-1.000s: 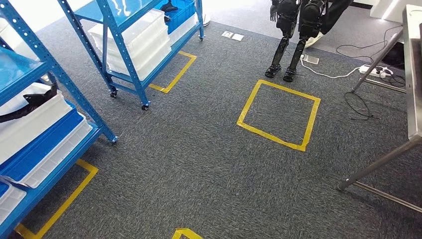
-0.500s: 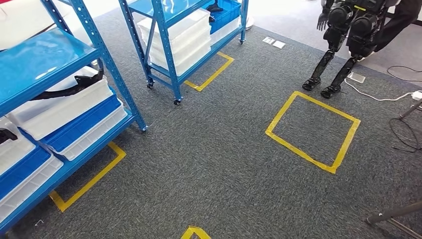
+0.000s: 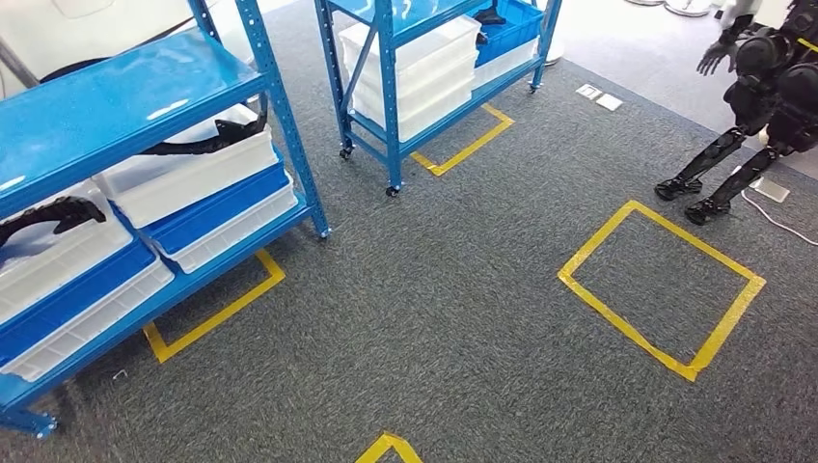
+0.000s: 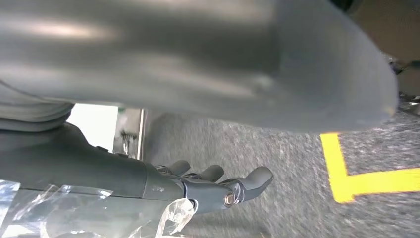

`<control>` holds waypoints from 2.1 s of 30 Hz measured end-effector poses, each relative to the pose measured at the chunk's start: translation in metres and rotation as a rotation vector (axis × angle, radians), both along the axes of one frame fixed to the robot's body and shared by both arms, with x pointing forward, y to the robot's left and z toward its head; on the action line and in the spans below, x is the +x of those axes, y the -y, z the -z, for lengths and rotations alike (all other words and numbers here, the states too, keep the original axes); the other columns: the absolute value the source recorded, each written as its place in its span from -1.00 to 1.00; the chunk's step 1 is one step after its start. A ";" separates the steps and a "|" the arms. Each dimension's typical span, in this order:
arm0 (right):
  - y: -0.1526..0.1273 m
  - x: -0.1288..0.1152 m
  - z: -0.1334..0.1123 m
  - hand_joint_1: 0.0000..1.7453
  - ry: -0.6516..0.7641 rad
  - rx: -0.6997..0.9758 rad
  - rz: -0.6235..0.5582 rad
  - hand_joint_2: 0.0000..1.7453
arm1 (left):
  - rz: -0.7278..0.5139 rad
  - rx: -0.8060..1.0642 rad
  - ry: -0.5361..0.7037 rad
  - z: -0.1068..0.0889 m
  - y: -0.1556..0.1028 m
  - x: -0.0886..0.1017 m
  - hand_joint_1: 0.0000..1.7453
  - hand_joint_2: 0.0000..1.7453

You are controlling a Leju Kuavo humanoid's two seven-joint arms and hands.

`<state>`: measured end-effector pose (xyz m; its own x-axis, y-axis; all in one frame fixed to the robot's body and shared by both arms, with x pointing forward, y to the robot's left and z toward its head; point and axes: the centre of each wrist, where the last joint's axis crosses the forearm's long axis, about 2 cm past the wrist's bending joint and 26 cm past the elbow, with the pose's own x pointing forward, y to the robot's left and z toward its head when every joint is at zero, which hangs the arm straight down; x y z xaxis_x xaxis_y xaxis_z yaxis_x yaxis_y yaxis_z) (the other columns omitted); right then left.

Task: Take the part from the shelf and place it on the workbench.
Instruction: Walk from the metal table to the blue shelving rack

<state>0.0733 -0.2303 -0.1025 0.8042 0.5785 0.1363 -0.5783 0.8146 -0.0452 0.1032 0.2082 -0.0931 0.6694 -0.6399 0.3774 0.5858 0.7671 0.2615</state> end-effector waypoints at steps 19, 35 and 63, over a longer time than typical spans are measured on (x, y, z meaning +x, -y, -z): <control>-0.001 0.001 0.000 -1.00 -0.006 -0.003 -0.030 -1.00 | 0.010 -0.003 -0.001 0.000 0.003 -0.002 -1.00 -1.00; -0.002 0.002 0.000 -1.00 0.006 -0.008 -0.055 -1.00 | 0.001 0.014 0.004 0.000 0.002 0.000 -1.00 0.00; -0.006 0.002 -0.001 -1.00 0.033 -0.007 -0.058 -1.00 | 0.003 0.033 -0.019 0.001 0.001 -0.008 -1.00 1.00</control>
<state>0.0751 -0.2239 -0.1016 0.7643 0.6253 0.1577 -0.6229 0.7791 -0.0703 0.0957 0.2073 -0.0945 0.6742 -0.6541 0.3430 0.5936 0.7562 0.2752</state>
